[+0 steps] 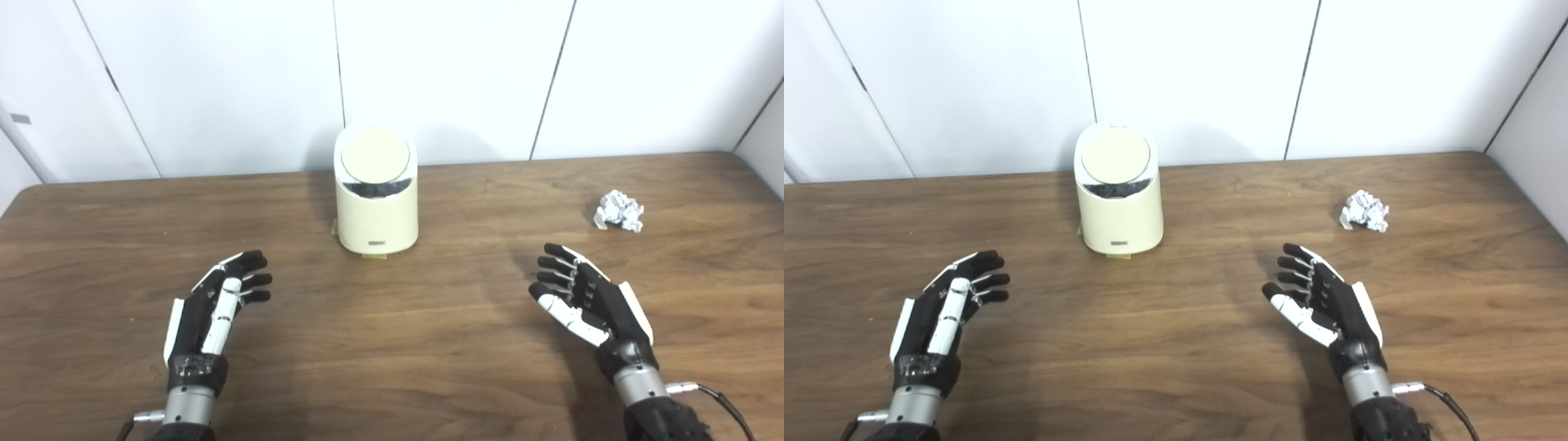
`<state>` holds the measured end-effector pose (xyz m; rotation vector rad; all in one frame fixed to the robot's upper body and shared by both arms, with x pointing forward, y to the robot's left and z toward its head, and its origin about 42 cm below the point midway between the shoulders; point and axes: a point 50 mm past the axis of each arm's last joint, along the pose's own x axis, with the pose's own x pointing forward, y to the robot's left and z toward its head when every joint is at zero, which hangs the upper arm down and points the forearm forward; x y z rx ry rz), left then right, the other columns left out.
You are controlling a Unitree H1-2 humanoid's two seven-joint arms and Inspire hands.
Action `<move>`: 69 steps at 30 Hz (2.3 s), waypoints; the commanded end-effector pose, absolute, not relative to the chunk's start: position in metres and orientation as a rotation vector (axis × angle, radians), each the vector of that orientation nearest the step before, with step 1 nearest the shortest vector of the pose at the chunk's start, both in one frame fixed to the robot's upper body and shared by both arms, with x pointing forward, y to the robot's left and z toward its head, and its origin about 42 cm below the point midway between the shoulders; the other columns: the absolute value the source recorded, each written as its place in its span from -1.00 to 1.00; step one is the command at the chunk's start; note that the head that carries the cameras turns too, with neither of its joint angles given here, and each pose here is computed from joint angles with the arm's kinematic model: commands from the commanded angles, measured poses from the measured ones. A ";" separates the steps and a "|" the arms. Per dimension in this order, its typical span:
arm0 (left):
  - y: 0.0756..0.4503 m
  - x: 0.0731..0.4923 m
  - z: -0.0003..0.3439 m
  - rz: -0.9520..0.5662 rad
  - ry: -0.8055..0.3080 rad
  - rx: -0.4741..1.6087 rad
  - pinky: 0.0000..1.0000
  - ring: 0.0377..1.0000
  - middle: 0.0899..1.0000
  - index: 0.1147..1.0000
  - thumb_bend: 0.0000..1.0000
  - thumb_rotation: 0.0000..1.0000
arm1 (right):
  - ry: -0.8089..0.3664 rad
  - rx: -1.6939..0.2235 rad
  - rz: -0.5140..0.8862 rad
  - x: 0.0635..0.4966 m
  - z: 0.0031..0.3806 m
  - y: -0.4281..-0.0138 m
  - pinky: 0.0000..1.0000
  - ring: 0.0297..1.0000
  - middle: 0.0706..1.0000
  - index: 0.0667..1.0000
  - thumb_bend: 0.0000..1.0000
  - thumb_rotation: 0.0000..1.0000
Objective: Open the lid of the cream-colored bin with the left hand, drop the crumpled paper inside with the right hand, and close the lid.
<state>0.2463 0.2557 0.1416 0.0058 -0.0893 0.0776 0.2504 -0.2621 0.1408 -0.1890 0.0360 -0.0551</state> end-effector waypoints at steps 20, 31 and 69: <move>0.255 0.240 0.142 0.081 -0.116 -0.010 0.21 0.36 0.45 0.43 -0.10 0.36 | -0.018 -0.185 -0.048 0.256 0.149 -0.261 0.32 0.51 0.56 0.61 -0.23 -0.37; 0.249 0.260 0.179 0.110 -0.164 0.064 0.54 0.57 0.67 0.69 0.40 -0.15 | -0.019 -0.203 -0.058 0.263 0.140 -0.261 0.29 0.50 0.54 0.60 -0.20 -0.29; 0.166 0.426 0.329 0.098 -0.266 0.389 0.73 1.00 1.00 1.00 0.87 -0.47 | -0.017 -0.198 -0.071 0.272 0.127 -0.264 0.32 0.51 0.56 0.61 -0.22 -0.32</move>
